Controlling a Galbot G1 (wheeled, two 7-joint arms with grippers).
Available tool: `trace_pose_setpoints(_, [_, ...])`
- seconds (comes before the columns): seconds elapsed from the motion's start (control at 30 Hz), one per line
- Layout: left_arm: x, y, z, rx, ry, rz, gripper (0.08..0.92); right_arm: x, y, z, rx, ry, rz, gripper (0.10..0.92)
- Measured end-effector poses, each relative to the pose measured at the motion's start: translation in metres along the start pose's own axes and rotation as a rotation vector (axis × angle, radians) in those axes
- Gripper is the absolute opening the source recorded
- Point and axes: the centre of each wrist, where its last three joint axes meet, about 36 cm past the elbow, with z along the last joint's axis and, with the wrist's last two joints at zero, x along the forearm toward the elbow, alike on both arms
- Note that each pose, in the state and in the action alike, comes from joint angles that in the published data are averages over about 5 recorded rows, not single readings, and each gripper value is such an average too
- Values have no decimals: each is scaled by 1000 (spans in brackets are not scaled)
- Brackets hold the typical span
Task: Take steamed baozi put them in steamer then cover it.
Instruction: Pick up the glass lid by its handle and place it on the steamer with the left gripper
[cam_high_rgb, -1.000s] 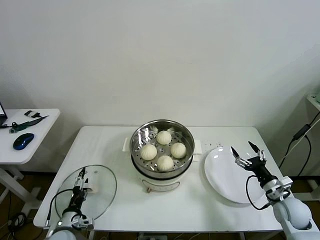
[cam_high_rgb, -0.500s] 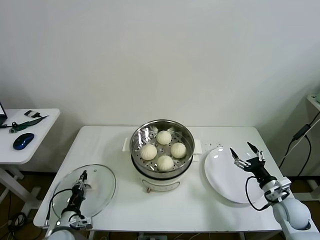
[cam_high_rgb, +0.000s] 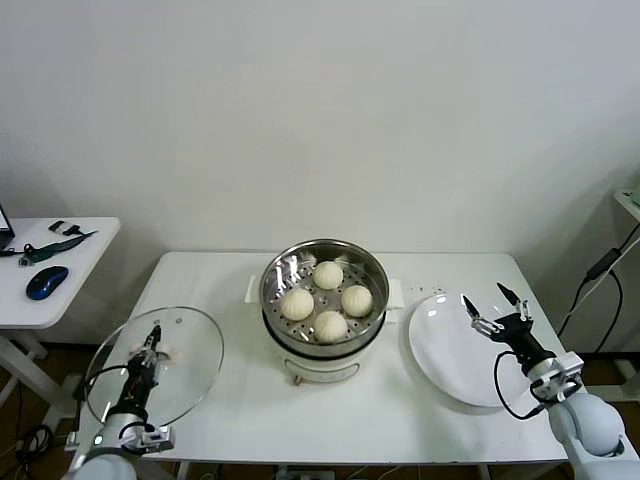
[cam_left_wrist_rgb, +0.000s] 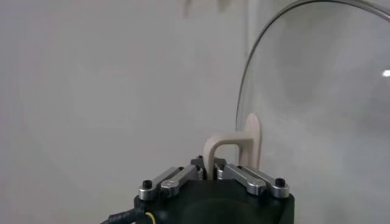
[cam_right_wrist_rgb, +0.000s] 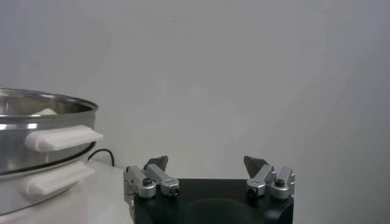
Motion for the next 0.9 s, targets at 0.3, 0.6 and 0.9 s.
trace_pose_setpoints(0.3, [-5, 65, -18, -31, 26, -121, 155, -6, -3, 2, 22, 14, -8, 823])
trace_pose_setpoints(0.6, [-16, 117, -59, -28, -2, -183, 155, -15, 0, 6, 39, 32, -15, 823])
trace_pose_setpoints(0.9, [-25, 141, -115, 12, -48, -147, 155, -23, 5, 10, 51, 46, -11, 823])
